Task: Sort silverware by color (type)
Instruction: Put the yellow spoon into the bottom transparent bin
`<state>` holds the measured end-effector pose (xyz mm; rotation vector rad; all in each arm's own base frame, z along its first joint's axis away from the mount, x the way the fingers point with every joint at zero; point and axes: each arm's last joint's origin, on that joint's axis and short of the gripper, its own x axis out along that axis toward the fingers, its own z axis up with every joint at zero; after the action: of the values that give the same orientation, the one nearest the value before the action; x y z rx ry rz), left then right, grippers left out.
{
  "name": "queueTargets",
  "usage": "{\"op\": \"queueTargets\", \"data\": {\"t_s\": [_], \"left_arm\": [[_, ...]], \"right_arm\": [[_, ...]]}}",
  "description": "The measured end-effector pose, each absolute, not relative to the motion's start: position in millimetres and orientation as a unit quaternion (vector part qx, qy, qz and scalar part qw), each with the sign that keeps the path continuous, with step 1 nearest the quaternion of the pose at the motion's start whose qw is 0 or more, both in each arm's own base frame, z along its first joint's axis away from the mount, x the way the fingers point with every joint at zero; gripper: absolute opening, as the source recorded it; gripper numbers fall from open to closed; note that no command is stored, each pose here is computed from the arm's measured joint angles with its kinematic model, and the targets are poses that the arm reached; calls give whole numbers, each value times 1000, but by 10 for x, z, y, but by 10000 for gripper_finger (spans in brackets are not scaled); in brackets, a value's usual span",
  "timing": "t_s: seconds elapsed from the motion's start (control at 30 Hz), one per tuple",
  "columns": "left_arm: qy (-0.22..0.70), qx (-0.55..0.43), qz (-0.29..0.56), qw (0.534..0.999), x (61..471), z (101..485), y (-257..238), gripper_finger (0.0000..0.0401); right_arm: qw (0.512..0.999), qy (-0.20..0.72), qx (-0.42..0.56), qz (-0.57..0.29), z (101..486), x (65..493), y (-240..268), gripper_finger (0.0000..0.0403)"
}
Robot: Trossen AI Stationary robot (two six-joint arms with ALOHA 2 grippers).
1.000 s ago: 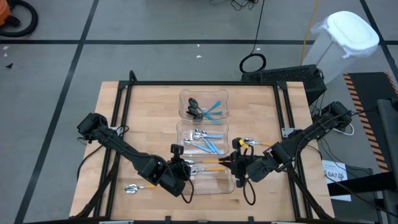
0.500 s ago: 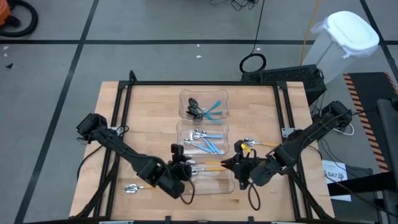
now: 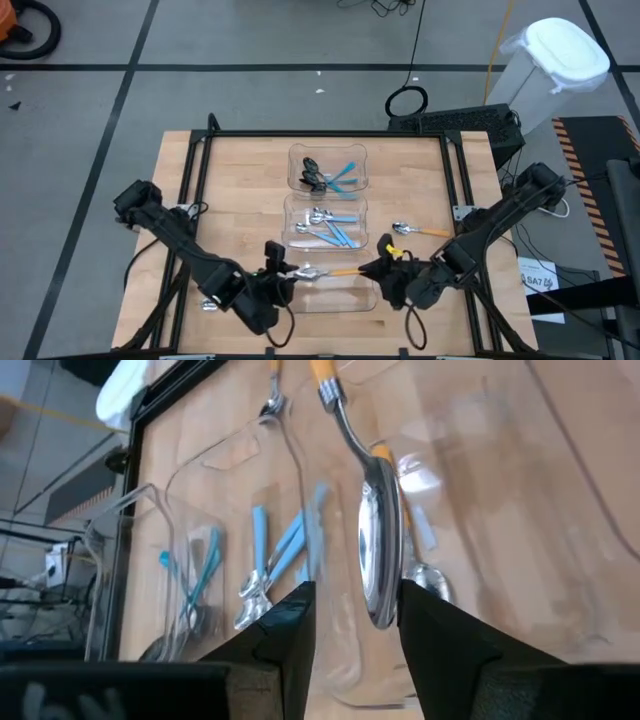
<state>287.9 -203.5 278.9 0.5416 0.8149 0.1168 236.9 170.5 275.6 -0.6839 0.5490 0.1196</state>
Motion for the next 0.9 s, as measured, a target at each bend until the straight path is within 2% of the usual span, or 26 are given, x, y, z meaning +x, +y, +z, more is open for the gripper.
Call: {"op": "queueTargets", "data": {"t_s": [0.33,0.7,0.9], "left_arm": [[409,275,50,869,2708,2783,-2112,140],[441,257,77,857,2559,2743,-2113,140],[441,257,77,857,2560,2742,-2114,140]], "right_arm": [[872,283,-389,84,2603,2429,1762,25],[873,285,-389,74,2574,2475,1751,25],[839,304,-443,89,2405,2561,1782,25]]}}
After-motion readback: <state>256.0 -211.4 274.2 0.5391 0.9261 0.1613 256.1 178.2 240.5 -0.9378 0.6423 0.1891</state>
